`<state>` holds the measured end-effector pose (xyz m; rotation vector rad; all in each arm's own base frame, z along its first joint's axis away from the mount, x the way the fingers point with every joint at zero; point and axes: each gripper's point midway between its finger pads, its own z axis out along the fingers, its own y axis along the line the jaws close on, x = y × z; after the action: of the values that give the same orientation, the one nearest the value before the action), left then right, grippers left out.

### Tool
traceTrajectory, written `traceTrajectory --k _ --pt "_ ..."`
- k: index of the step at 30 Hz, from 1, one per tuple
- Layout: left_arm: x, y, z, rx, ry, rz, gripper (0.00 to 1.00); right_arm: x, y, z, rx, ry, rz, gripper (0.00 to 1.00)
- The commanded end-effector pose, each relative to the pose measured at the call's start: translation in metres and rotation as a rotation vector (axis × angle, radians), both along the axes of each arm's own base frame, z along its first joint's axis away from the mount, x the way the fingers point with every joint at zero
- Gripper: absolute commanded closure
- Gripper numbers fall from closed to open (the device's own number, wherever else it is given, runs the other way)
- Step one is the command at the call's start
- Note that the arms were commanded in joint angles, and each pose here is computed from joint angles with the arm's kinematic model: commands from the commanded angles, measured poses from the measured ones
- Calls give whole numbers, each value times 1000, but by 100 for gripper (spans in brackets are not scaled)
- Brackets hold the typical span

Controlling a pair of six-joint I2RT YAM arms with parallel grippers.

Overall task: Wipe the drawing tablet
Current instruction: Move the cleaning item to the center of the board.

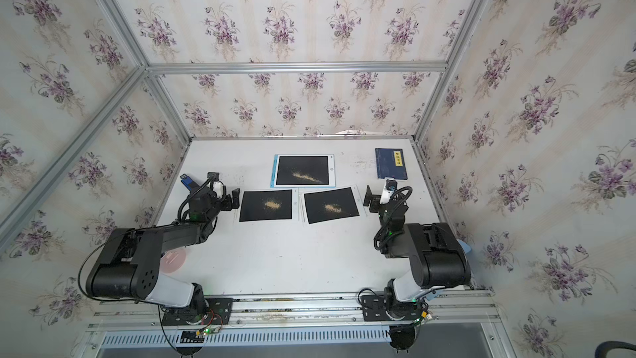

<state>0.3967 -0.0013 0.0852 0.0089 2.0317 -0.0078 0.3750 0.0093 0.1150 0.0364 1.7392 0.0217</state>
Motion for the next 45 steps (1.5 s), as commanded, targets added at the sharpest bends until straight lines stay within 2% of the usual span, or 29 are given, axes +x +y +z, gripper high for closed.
traceTrajectory --k 1,24,26,28,30,31,33,34,35,36,38,40,45 --pt "3 0 6 11 -23 -4 0 1 1 7 -1 -26 4 0" --pt "3 2 6 9 -22 5 0 1 0 6 1 -21 2 0" --pt "3 6 13 35 -41 47 0 6 0 14 -6 -32 -8 0" --pt "-5 -1 35 100 -49 70 0 21 12 29 -45 65 -12 0" --pt "-11 -12 58 187 -26 84 0 28 10 54 -32 105 -151 0" --pt "-14 -24 72 201 -35 71 0 30 2 69 43 117 -263 0" --pt "-21 -49 89 116 -25 20 0 27 -9 76 160 256 -374 0" --pt "-24 -61 97 55 -15 -17 0 24 -9 74 155 338 -374 0" --pt "-28 -72 102 -6 -2 -62 0 16 -17 69 156 411 -439 0" --pt "-30 -80 106 -53 -2 -92 0 3 -30 65 146 467 -539 0" --pt "-31 -87 110 -94 -6 -118 0 -23 -46 58 137 530 -647 0" --pt "-29 -85 110 -93 6 -100 0 -64 -66 51 225 550 -821 0" --pt "-27 -96 105 -103 66 -154 0 -122 -82 20 524 626 -900 0"
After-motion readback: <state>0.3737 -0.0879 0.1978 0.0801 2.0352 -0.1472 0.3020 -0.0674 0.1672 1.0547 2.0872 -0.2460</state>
